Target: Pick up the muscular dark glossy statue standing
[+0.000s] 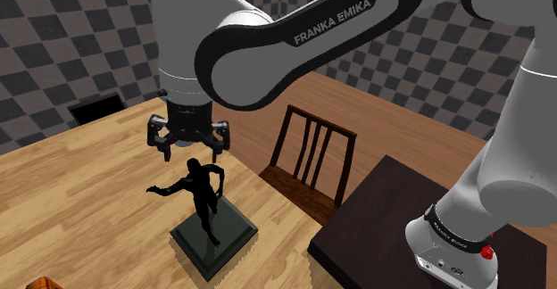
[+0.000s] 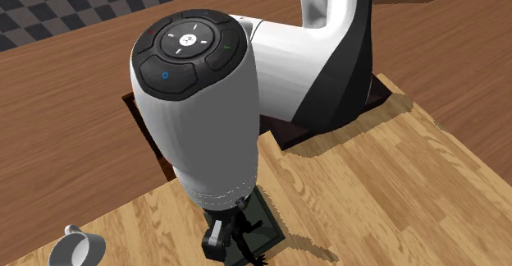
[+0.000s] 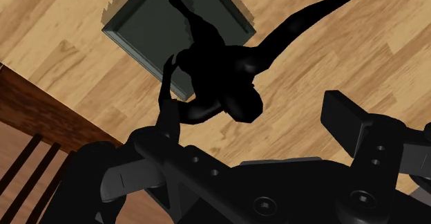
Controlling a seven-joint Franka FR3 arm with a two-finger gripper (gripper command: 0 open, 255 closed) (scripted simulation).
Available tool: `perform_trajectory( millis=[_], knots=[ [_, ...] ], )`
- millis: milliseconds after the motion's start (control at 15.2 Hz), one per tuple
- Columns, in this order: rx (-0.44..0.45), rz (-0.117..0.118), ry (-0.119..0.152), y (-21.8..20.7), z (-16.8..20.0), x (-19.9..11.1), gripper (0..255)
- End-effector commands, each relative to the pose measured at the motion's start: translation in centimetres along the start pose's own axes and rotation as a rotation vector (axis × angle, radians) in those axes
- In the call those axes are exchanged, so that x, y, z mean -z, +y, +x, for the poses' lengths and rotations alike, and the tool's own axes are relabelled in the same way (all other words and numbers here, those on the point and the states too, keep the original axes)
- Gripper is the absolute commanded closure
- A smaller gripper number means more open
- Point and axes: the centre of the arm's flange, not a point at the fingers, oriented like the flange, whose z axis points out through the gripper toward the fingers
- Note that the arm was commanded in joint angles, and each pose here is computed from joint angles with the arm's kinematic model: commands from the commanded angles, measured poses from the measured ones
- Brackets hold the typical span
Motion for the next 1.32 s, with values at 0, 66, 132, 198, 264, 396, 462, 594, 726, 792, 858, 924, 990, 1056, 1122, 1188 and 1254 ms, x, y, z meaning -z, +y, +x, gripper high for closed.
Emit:
perform_trajectory(
  millis=[0, 66, 132, 198, 264, 396, 462, 594, 726, 792, 858, 924, 990, 1056, 1122, 1188, 1254],
  knots=[
    [-0.003, 0.0, 0.0, 0.0, 0.0, -1.1, 0],
    [-0.003, 0.0, 0.0, 0.1, 0.0, -1.6, 0],
    [-0.003, 0.0, 0.0, 0.2, 0.0, -2.1, 0],
    [-0.003, 0.0, 0.0, 0.3, 0.0, -2.6, 0],
    [-0.003, 0.0, 0.0, 0.4, 0.1, -3.5, 0],
    [-0.002, 0.0, 0.0, 0.4, 0.1, -3.5, 0],
    [-0.002, 0.0, 0.0, 0.4, 0.1, -3.5, 255],
    [-0.002, 0.0, 0.0, 0.4, 0.1, -3.5, 255],
    [-0.002, 0.0, 0.0, 0.4, 0.1, -3.5, 255],
    [-0.002, 0.0, 0.0, 0.4, 0.1, -3.5, 255],
    [-0.002, 0.0, 0.0, 0.4, 0.1, -3.5, 255],
    [-0.002, 0.0, 0.0, 0.4, 0.1, -3.5, 255],
    [-0.002, 0.0, 0.0, 0.4, 0.1, -3.5, 255],
    [-0.003, 0.0, 0.0, 0.4, 0.1, -3.5, 255],
    [-0.002, 0.0, 0.0, 0.3, 0.0, -2.9, 255],
    [-0.003, 0.0, 0.0, 0.2, 0.0, -2.4, 255],
    [-0.003, 0.0, 0.0, 0.2, 0.0, -1.9, 255]
  ],
)
